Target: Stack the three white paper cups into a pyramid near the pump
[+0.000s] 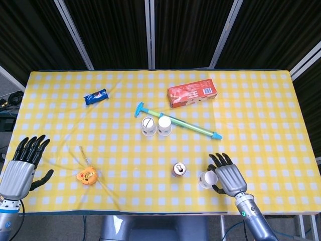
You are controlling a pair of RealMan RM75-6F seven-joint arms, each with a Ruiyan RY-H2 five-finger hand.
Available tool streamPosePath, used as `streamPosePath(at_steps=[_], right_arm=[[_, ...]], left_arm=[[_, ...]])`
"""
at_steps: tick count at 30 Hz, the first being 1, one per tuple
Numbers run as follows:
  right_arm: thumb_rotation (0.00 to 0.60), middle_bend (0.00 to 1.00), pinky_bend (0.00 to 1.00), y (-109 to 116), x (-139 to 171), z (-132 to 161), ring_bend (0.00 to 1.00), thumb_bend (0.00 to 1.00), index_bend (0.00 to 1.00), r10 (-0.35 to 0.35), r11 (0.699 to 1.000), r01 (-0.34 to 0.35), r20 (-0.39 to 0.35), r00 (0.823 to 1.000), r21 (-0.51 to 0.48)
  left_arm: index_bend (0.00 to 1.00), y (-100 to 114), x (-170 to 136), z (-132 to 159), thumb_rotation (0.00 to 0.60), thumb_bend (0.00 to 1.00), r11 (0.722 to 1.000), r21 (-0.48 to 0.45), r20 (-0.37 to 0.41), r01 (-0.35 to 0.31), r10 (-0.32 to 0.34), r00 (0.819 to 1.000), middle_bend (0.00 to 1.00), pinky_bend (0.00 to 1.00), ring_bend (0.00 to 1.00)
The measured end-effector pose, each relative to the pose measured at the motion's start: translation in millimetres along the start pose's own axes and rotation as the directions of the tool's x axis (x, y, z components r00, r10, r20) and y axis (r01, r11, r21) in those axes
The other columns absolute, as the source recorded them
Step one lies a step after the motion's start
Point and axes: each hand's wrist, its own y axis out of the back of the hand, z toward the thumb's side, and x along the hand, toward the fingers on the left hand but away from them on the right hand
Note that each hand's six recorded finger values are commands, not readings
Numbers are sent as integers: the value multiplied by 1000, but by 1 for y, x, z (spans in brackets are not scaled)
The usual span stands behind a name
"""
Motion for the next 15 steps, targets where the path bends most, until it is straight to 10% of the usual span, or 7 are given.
streamPosePath(at_steps=[15], right_arm=[[600, 120, 54, 72, -10, 0, 0, 234, 478, -197, 980, 197, 10, 980, -21]], left_arm=[[0, 1, 2, -5, 600, 289, 1000, 5, -18, -5, 5, 1000, 0, 0, 0]])
